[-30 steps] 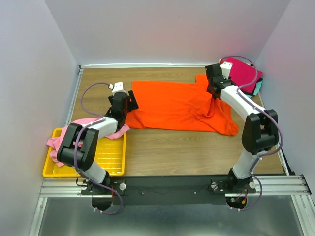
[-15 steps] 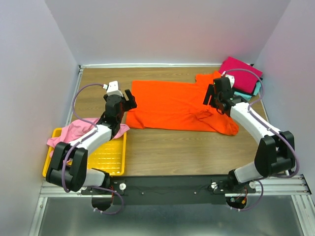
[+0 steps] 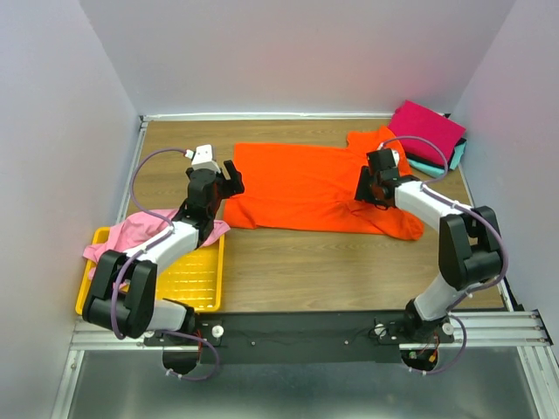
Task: Fold and stack the t-shirts
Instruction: Fold the tshirt
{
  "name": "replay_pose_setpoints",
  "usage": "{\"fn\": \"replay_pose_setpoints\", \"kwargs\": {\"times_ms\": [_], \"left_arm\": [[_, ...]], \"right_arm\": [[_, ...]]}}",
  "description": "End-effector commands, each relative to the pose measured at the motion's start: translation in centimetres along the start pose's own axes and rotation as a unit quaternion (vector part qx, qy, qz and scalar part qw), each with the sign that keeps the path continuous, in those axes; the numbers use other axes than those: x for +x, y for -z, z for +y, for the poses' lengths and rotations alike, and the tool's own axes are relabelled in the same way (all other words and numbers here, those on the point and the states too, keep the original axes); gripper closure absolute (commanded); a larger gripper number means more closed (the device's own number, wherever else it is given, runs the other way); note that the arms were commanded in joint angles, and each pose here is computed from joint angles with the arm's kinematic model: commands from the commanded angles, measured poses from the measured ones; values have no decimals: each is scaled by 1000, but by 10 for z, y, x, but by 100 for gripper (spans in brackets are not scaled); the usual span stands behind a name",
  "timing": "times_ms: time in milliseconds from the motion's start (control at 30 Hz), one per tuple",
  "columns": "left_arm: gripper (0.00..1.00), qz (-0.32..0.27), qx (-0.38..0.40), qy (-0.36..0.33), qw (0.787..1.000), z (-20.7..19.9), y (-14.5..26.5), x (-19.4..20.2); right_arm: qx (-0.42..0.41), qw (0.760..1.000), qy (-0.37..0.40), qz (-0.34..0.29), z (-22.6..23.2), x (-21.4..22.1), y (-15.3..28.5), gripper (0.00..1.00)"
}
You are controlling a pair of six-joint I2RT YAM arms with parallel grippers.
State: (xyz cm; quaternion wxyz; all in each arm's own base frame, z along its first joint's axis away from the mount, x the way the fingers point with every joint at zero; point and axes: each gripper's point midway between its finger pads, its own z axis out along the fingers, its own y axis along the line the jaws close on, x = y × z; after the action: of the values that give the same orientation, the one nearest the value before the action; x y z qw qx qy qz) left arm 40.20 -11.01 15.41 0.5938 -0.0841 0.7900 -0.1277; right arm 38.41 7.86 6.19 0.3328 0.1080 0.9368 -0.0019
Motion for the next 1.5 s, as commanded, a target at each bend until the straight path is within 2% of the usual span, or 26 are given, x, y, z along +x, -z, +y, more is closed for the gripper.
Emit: {"fn": "replay_pose_setpoints", "kwargs": {"times_ms": [0, 533, 900, 1000, 1100, 1133, 1200, 1467], "left_arm": [[13, -3, 9, -10, 1000, -3, 0, 2], [13, 4, 3, -12, 1000, 0, -5, 7], [13, 11, 3, -15, 1000, 0, -8, 10], [13, 13, 1, -15, 1000, 0, -9, 12], [13, 14, 1, -16, 1000, 0, -11, 13], [13, 16, 1, -16, 1000, 0, -11, 14], [13, 17, 1, -17, 1000, 0, -12, 14], [13, 22, -4, -21, 1000, 2, -14, 17]], "right_arm": [[-27, 1000, 2, -13, 14, -16, -11, 37], [-8, 999, 24, -27, 8, -28, -22, 44], [-10, 1000, 30, 1, 8, -9, -35, 48], [-8, 1000, 30, 0, 7, -10, -34, 54], [-9, 1000, 28, -3, 8, -12, -34, 69], [-10, 1000, 28, -5, 9, -15, -33, 78], [-15, 999, 27, -4, 13, -16, -35, 84], [-52, 998, 32, -9, 35, -36, -43, 87]]}}
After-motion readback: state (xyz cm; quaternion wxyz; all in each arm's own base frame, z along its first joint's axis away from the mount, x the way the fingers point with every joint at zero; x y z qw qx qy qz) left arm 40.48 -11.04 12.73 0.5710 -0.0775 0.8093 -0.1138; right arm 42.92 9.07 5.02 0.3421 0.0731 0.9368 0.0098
